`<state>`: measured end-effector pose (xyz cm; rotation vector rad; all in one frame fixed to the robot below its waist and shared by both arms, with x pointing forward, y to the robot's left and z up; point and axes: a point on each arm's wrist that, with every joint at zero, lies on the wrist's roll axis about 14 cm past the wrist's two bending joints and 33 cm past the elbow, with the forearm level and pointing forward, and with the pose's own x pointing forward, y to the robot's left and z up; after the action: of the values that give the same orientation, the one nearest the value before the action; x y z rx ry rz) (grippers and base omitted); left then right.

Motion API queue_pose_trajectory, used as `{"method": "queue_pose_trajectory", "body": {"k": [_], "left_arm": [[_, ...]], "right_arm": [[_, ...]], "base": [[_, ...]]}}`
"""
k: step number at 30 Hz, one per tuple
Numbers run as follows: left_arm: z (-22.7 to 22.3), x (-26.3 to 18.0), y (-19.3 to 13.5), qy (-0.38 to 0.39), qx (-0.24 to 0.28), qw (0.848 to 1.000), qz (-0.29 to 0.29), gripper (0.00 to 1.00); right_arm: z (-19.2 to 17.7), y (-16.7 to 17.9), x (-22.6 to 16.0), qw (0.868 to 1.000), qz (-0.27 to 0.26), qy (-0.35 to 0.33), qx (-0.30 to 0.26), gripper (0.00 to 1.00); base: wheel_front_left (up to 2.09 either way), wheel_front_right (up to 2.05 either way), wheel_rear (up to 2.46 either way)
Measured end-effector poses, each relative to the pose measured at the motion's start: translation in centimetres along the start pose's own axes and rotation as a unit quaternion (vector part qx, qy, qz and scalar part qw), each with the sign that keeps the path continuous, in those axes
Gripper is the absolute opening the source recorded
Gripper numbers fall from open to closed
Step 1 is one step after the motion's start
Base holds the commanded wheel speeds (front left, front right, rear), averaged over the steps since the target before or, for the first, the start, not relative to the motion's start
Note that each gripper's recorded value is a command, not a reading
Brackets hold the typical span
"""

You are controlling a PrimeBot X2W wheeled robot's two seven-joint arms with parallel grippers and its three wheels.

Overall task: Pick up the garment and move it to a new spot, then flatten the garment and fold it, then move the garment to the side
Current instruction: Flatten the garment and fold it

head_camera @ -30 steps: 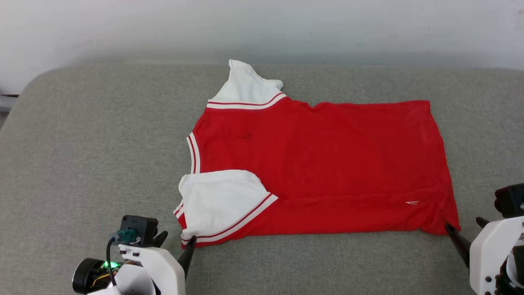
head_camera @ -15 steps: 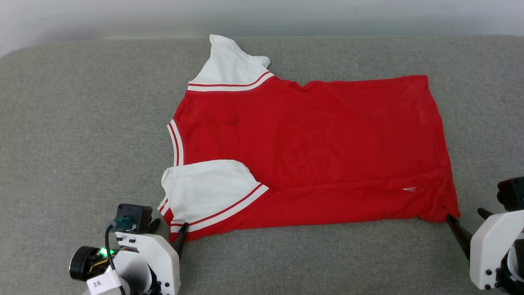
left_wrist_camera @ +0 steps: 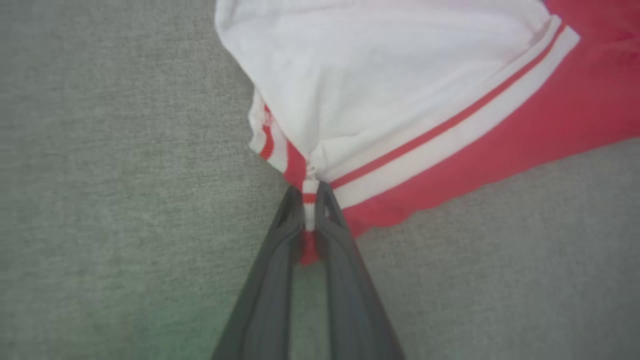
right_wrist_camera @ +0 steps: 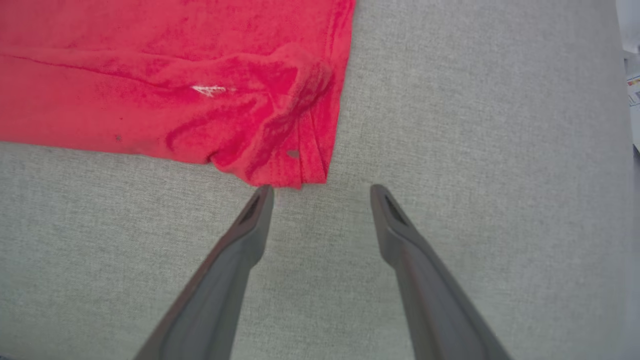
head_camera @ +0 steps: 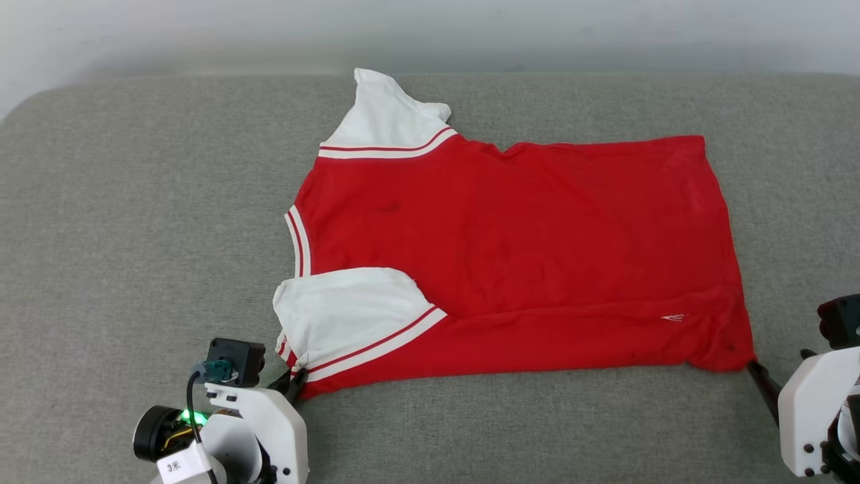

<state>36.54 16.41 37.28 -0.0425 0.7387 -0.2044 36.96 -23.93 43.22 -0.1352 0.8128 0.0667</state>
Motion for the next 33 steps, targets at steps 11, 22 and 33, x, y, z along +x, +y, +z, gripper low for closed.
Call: {"method": "queue_pose_trajectory", "body": {"k": [11,22,33], "left_arm": [[4.5,-2.0,0.2,-0.081,0.02,0.996,0.01,0.0],[4.6,-2.2,0.4,-0.079,0.025,0.996,0.015,0.0],[3.5,-1.9,0.7,-0.055,0.034,0.998,0.016,0.0]], "right_arm": [[0.5,1.8,3.3,0.999,0.028,0.021,-0.008,1.0],[-2.6,0.5,6.5,0.996,-0.001,0.088,-0.03,1.0],[-3.8,1.7,6.8,0.994,0.027,0.11,0.007,0.0]], "base": [[0.0,0.0,0.0],[0.0,0.0,0.0],[0.0,0.0,0.0]]}}
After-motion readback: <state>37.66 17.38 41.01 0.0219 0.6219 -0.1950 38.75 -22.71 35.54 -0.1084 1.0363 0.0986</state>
